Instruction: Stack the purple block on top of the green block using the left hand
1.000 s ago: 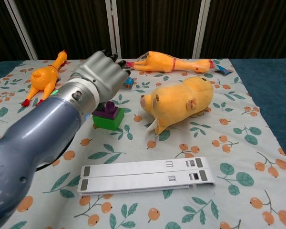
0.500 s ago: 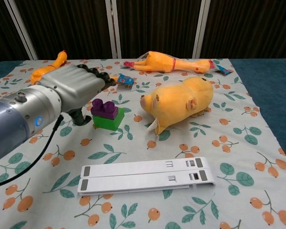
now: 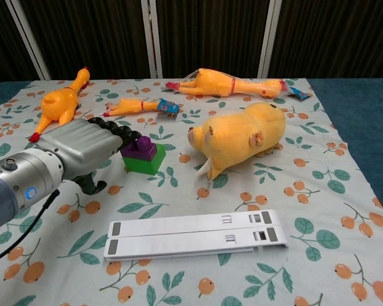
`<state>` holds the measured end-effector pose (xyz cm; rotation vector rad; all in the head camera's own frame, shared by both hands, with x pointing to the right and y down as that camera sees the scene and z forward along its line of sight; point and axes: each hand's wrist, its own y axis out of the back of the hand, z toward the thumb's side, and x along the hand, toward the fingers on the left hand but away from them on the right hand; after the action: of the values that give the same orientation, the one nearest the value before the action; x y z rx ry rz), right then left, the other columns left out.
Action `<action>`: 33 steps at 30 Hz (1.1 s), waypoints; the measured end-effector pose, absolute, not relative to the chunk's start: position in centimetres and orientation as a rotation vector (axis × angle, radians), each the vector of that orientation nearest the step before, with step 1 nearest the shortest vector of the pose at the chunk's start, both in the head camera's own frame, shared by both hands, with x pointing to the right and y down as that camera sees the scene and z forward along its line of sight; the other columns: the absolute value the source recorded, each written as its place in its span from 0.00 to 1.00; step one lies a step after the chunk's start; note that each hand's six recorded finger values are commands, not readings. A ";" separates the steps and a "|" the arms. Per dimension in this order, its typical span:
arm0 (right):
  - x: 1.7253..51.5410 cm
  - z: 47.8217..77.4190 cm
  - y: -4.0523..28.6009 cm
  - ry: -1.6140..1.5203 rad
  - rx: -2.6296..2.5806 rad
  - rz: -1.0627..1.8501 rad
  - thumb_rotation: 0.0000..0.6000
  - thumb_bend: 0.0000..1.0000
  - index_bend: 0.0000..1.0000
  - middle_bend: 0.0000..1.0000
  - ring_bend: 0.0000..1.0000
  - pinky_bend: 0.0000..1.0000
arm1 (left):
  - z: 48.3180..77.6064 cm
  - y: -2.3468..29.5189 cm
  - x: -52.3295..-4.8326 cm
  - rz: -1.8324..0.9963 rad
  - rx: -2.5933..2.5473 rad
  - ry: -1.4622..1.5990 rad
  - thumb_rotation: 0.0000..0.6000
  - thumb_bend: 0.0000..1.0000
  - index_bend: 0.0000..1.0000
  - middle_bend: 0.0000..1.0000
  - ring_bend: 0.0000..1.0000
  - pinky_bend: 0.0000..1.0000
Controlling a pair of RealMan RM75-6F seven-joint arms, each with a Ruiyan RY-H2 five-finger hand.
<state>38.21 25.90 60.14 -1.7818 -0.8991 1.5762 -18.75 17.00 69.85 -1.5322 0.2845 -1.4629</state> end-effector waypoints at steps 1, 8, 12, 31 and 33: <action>38.2 60.1 25.9 -0.901 -1.781 1.575 1.00 0.29 0.18 0.08 0.09 0.27 | 70.0 17.1 -18.7 -1.463 -1.529 0.280 1.00 0.41 0.00 0.00 0.00 0.00; 38.2 60.1 25.9 -0.899 -1.786 1.574 1.00 0.29 0.19 0.08 0.09 0.27 | 70.9 17.5 -18.6 -1.459 -1.476 0.238 1.00 0.41 0.00 0.00 0.00 0.00; 38.1 60.0 25.9 -0.898 -1.792 1.570 1.00 0.29 0.19 0.08 0.09 0.27 | 71.2 17.7 -18.5 -1.458 -1.454 0.226 1.00 0.41 0.00 0.00 0.00 0.00; 37.7 60.1 26.0 -0.883 -1.795 1.566 1.00 0.29 0.18 0.08 0.09 0.27 | 65.7 15.4 -16.1 -1.286 -1.472 0.416 1.00 0.41 0.00 0.00 0.00 0.00; 37.7 60.1 26.1 -0.883 -1.797 1.564 1.00 0.29 0.18 0.08 0.09 0.27 | 64.3 14.9 -16.1 -1.264 -1.470 0.451 1.00 0.41 0.00 0.00 0.00 0.00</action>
<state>37.68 26.05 60.10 -1.7967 -0.8826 1.5636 -16.07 14.89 64.31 -1.4696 0.4508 -1.2643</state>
